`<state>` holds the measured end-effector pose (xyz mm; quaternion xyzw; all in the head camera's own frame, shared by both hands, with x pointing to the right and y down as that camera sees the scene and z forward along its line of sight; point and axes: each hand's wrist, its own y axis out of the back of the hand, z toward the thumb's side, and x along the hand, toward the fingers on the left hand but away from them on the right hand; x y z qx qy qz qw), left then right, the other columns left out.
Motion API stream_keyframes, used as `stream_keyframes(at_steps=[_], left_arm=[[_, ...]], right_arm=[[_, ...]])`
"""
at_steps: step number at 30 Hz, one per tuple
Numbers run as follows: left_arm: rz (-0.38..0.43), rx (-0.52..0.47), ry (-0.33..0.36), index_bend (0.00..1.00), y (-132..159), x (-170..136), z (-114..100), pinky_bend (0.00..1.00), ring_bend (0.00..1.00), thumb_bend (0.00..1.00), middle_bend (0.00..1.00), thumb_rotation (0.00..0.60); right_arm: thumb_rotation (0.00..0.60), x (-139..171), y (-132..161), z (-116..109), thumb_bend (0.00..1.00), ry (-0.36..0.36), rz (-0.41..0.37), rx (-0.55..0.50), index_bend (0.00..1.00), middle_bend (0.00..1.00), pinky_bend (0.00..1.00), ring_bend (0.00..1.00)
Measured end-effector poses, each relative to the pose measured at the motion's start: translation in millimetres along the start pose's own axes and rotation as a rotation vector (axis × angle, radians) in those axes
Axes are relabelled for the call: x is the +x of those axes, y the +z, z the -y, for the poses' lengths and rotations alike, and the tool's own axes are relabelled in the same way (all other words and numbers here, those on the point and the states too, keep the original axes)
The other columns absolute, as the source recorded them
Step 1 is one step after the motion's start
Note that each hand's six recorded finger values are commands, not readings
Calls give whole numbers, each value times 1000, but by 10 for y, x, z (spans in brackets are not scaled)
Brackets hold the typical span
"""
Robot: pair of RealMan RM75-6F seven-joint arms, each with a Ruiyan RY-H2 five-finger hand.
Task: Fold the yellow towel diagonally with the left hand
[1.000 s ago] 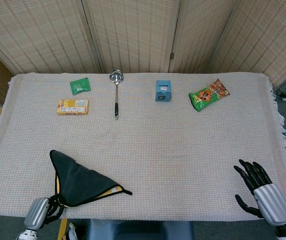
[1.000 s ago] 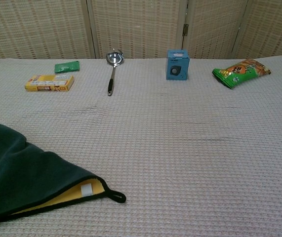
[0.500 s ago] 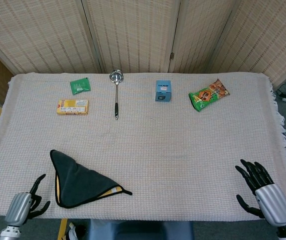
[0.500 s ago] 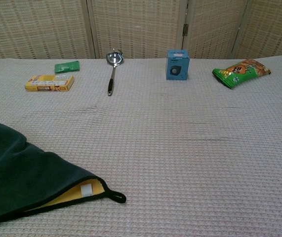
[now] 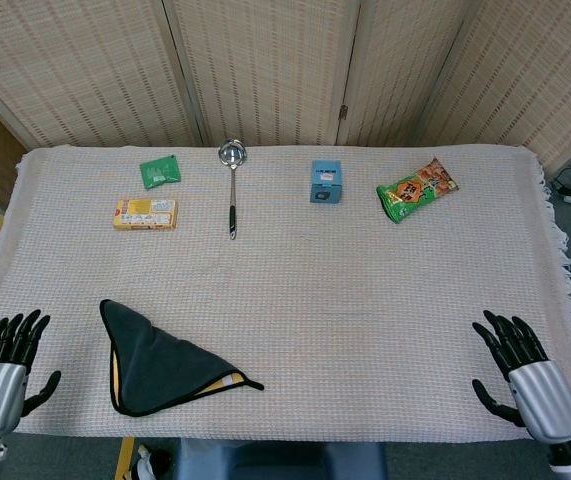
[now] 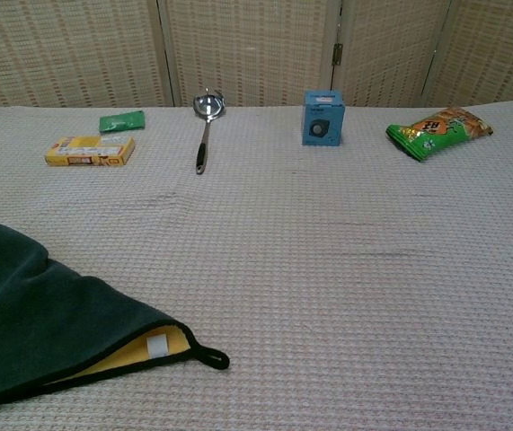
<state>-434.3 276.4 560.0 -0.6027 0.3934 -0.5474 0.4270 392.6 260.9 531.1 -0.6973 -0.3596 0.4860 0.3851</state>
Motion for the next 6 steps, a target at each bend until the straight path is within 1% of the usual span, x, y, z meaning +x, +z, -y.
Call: stream_keyframes(at_steps=[2, 6], left_arm=[[21, 20, -3, 69, 101, 11, -11, 0, 37, 284, 85, 600], [42, 12, -29, 67, 176, -3, 2, 0, 34, 282, 82, 600]], right_arm=[[527, -1, 7, -4, 456, -5, 1, 5, 0, 0, 0, 0], [527, 10, 15, -3, 456, -5, 1, 6, 0, 0, 0, 0]])
